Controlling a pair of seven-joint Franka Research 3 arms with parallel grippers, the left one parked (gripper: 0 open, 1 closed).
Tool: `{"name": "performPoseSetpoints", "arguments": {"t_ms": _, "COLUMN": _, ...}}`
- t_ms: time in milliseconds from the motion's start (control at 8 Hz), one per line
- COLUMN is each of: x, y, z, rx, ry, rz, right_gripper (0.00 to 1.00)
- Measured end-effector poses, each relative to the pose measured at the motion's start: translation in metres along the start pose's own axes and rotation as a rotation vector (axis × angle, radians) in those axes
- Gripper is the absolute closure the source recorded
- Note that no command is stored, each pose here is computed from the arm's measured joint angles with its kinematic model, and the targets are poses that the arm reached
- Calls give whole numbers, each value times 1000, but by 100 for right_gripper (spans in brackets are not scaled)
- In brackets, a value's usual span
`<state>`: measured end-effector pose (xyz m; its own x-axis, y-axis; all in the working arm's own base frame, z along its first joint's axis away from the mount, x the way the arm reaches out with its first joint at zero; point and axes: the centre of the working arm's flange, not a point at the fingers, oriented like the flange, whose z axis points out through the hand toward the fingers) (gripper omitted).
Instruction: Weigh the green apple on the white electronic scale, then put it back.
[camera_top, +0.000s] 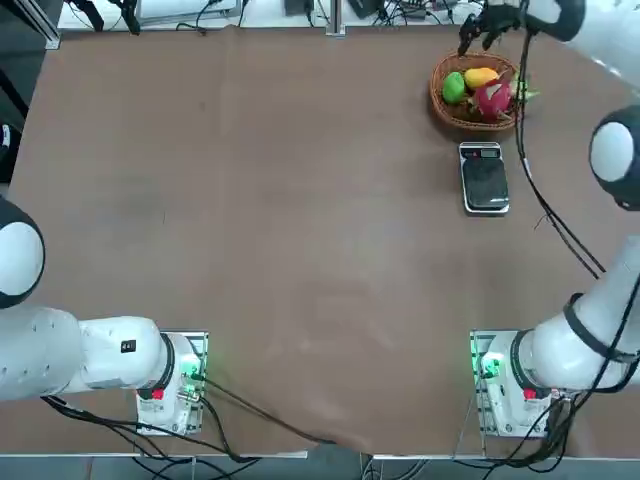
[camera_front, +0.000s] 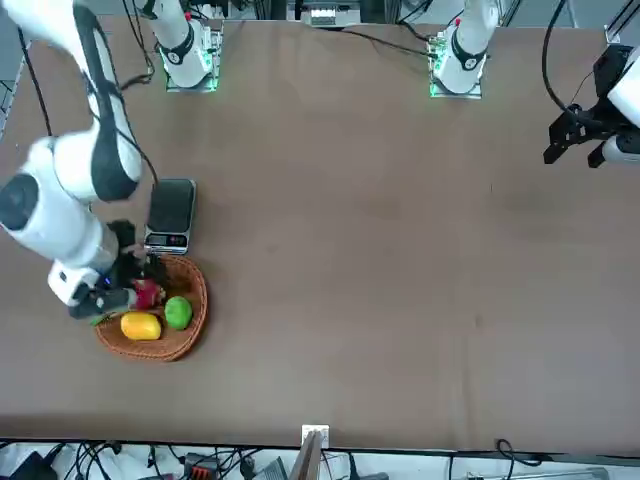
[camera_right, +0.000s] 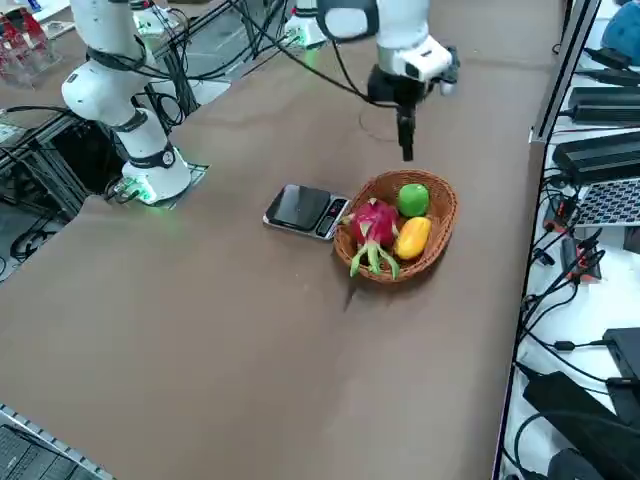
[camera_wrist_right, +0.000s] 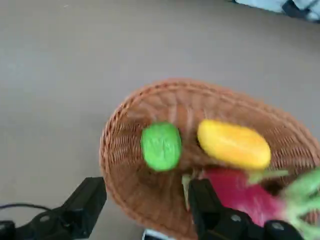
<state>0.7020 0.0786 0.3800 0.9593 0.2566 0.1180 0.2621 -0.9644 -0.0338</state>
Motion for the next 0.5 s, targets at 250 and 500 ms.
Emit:
{"name": "performPoseSetpoints", "arguments": {"t_ms": 250, "x": 11, "y": 2, "z": 31, "rx": 5, "ry": -6, "rz": -72, "right_gripper": 0}}
{"name": "performPoseSetpoints", "arguments": {"t_ms": 500, "x": 13, "y": 3, "z": 67, "rx": 9, "ry": -10, "rz": -129, "right_gripper": 0}}
